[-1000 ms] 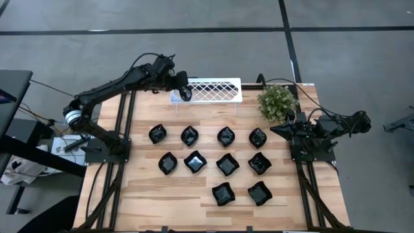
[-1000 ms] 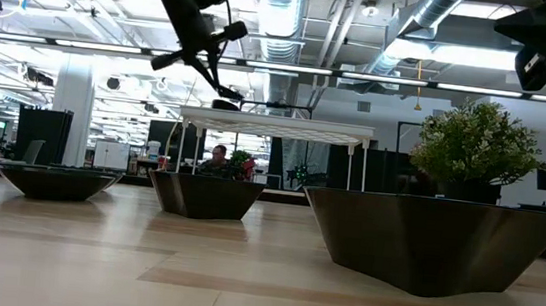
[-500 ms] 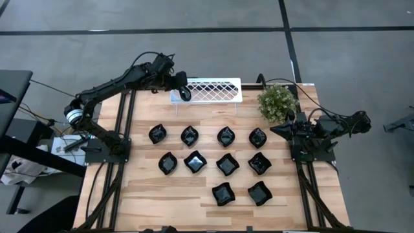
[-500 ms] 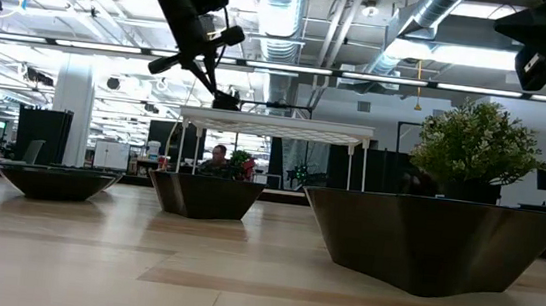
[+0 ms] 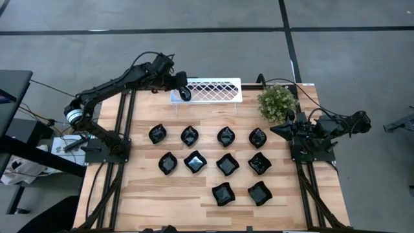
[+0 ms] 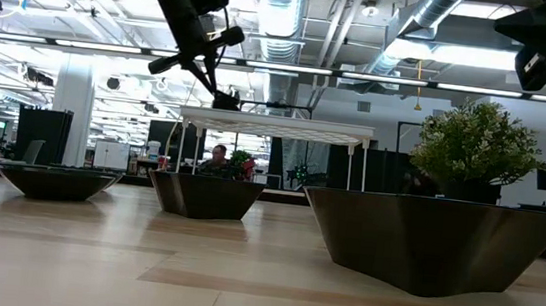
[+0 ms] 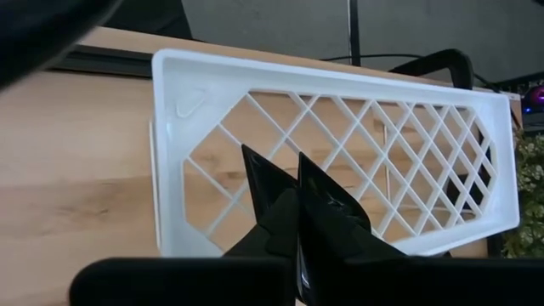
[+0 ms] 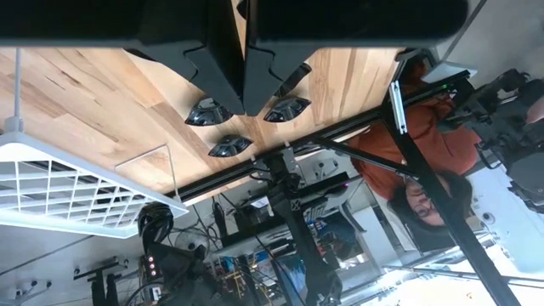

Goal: Pick & Place Mini shaped plates
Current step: Stack the black drop shaped plate on top of the black drop shaped plates on the shelf

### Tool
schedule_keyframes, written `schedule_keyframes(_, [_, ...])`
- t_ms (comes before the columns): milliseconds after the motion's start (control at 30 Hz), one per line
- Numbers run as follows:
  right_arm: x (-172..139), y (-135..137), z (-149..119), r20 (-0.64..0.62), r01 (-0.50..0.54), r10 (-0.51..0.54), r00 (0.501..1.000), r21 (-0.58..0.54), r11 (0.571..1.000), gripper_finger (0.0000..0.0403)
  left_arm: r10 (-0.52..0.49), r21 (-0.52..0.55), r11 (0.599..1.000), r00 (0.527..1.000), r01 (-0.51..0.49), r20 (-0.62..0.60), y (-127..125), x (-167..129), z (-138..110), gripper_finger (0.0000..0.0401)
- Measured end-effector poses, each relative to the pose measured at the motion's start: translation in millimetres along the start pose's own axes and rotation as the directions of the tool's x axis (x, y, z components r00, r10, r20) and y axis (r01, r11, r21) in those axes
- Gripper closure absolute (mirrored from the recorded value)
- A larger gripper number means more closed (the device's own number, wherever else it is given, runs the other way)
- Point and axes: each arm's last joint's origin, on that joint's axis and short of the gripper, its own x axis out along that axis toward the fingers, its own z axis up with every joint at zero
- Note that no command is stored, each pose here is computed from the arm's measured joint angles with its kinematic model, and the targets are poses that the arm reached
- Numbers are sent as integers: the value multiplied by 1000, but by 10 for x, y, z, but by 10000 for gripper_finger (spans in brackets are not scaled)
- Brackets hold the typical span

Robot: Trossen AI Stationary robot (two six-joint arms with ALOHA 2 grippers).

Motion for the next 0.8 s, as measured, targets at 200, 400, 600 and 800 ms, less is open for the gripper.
schedule_keyframes(200, [0,0,0,0,-1,1,1000,0,1000,403,0,4,1000,1000,0,0,1,0,1,379])
schedule_keyframes(400, [0,0,0,0,-1,1,1000,0,1000,403,2,29,1000,1000,-2,4,0,0,1,368])
schedule_keyframes(600, [0,0,0,0,-1,1,1000,0,1000,403,2,30,1000,1000,-2,4,1,0,2,355])
schedule_keyframes(800, [0,1,0,0,-1,1,1000,1,1000,403,6,30,1000,1000,-6,0,5,0,-1,350])
